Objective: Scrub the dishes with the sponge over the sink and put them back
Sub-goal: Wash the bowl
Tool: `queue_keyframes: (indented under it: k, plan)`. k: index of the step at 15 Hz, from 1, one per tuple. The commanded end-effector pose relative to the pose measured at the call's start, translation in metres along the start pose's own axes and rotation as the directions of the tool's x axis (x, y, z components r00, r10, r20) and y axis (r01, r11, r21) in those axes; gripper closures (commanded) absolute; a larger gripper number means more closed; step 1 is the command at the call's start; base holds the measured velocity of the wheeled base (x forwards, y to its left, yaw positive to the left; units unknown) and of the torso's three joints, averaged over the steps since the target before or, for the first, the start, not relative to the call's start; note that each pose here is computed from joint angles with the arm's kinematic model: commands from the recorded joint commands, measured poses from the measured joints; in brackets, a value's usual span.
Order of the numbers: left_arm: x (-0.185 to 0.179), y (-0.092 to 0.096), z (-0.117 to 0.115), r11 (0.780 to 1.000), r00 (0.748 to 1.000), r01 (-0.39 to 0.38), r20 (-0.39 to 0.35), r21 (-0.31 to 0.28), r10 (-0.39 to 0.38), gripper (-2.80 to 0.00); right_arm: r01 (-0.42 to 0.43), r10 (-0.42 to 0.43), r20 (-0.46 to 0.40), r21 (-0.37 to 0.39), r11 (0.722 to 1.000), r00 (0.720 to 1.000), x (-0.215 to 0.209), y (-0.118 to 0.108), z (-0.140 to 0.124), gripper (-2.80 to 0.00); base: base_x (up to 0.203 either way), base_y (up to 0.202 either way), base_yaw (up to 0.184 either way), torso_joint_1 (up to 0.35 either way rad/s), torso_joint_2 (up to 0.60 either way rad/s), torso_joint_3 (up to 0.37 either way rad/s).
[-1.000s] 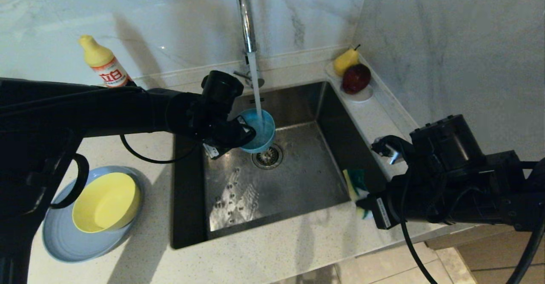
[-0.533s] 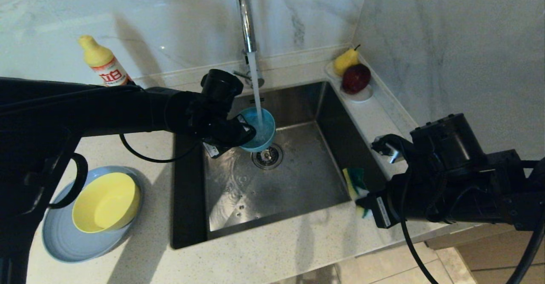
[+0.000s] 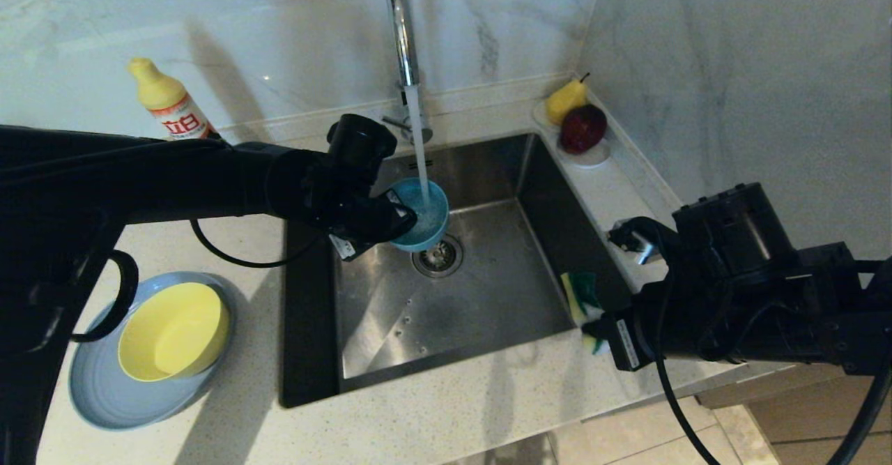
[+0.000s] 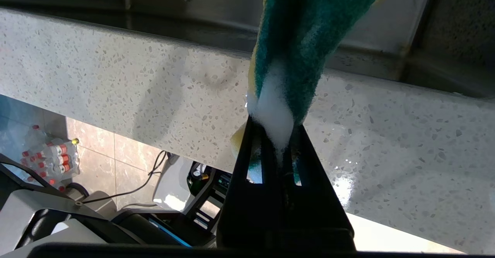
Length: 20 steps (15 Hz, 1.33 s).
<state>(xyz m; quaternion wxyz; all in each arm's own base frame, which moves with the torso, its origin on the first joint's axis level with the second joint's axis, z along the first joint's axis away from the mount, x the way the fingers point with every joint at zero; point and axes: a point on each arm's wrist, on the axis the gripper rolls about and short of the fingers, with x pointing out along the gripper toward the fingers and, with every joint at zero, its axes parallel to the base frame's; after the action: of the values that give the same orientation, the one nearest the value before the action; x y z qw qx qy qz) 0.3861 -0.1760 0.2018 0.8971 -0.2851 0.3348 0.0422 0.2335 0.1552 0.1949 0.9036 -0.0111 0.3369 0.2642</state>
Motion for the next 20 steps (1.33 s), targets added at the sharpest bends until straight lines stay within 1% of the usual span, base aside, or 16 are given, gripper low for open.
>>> queue_keyframes:
  k: [1, 2, 3, 4, 5, 6, 7, 9, 11, 12, 13, 15, 16, 17, 18, 20]
  plan:
    - [-0.019, 0.002, 0.006, 1.0, 1.0, 0.012, 0.016, -0.006, -0.012, 0.0, -0.001, 0.001, 0.005, 0.002, 1.0, 1.0, -0.002, 0.0, 0.0, 0.0, 0.0, 0.0, 0.0, 0.0, 0.0, 0.0]
    - [-0.032, 0.003, 0.009, 1.0, 0.999, 0.022, 0.027, 0.0, -0.022, 0.0, -0.002, 0.002, 0.006, 0.001, 1.0, 1.0, -0.003, 0.0, 0.0, 0.0, 0.0, 0.0, 0.0, 0.0, 0.0, 0.0]
    - [-0.045, 0.007, 0.01, 1.0, 0.999, 0.024, 0.033, 0.019, -0.024, 0.0, -0.002, 0.002, 0.006, 0.002, 1.0, 1.0, -0.003, 0.0, 0.0, 0.0, 0.0, 0.0, 0.0, 0.0, 0.0, 0.0]
    - [-0.055, 0.012, 0.009, 0.999, 0.999, 0.009, 0.045, 0.045, -0.011, 0.0, -0.002, 0.002, 0.009, 0.002, 1.0, 1.0, -0.005, 0.0, 0.0, 0.0, 0.0, 0.0, 0.0, 0.0, 0.0, 0.0]
    - [-0.063, 0.018, 0.007, 0.997, 0.998, -0.024, 0.066, 0.077, 0.019, 0.0, -0.002, 0.002, 0.011, 0.002, 1.0, 1.0, -0.006, 0.0, 0.0, 0.0, 0.0, 0.0, 0.0, 0.0, 0.0, 0.0]
    - [-0.071, 0.024, 0.006, 0.992, 0.994, -0.058, 0.101, 0.11, 0.047, 0.0, -0.002, 0.002, 0.009, 0.002, 1.0, 1.0, -0.006, 0.0, -0.001, 0.0, 0.0, 0.0, 0.0, 0.0, 0.0, 0.0]
    - [-0.078, 0.027, 0.006, 0.991, 0.989, -0.067, 0.142, 0.117, 0.05, 0.0, -0.002, 0.002, 0.008, 0.002, 1.0, 1.0, -0.006, 0.0, -0.002, 0.0, 0.0, 0.0, 0.0, 0.0, 0.0, 0.0]
    - [-0.093, 0.032, 0.006, 0.993, 0.979, -0.035, 0.204, 0.113, 0.012, 0.0, -0.002, 0.002, 0.009, 0.002, 1.0, 1.0, -0.007, 0.0, -0.001, 0.0, 0.0, 0.0, 0.0, 0.0, 0.0, 0.0]
    - [-0.099, 0.043, 0.0, 0.987, 0.971, -0.028, 0.238, 0.159, -0.011, 0.0, -0.002, 0.002, 0.008, 0.004, 1.0, 1.0, -0.006, 0.0, -0.001, 0.0, 0.0, 0.0, 0.0, 0.0, 0.0, 0.0]
    - [-0.101, 0.045, -0.001, 0.983, 0.956, 0.0, 0.29, 0.183, -0.054, 0.0, -0.002, 0.002, 0.008, 0.004, 1.0, 1.0, -0.006, 0.0, -0.001, 0.0, 0.0, 0.0, 0.0, 0.0, 0.0, 0.0]
    - [-0.103, 0.045, 0.0, 0.977, 0.931, 0.027, 0.351, 0.211, -0.101, 0.0, 0.0, 0.0, 0.006, 0.004, 1.0, 1.0, -0.005, 0.0, -0.001, 0.0, 0.0, 0.0, 0.0, 0.0, 0.0, 0.0]
    - [-0.105, 0.049, -0.002, 0.956, 0.877, 0.023, 0.454, 0.291, -0.16, 0.0, 0.0, 0.0, 0.002, 0.004, 1.0, 1.0, -0.004, 0.0, -0.002, 0.0, 0.0, 0.0, 0.0, 0.0, 0.0, 0.0]
    - [-0.107, 0.051, -0.002, 0.947, 0.852, 0.017, 0.49, 0.321, -0.182, 0.0, 0.001, -0.001, 0.0, 0.004, 1.0, 1.0, -0.003, 0.0, -0.002, 0.0, 0.0, 0.0, 0.0, 0.0, 0.0, 0.0]
    - [-0.109, 0.053, -0.004, 0.939, 0.835, 0.011, 0.513, 0.343, -0.197, 0.0, 0.001, -0.001, -0.001, 0.004, 1.0, 1.0, -0.003, 0.0, -0.002, 0.0, 0.0, 0.0, 0.0, 0.0, 0.0, 0.0]
    - [-0.11, 0.055, -0.005, 0.936, 0.824, 0.012, 0.526, 0.353, -0.209, 0.0, 0.0, 0.0, -0.003, 0.004, 1.0, 1.0, -0.002, 0.0, -0.002, 0.0, 0.0, 0.0, 0.0, 0.0, 0.0, 0.0]
    - [-0.107, 0.058, -0.008, 0.933, 0.817, 0.018, 0.532, 0.359, -0.221, 0.0, 0.0, 0.0, -0.003, 0.004, 1.0, 1.0, -0.002, 0.0, -0.002, 0.0, 0.0, 0.0, 0.0, 0.0, 0.0, 0.0]
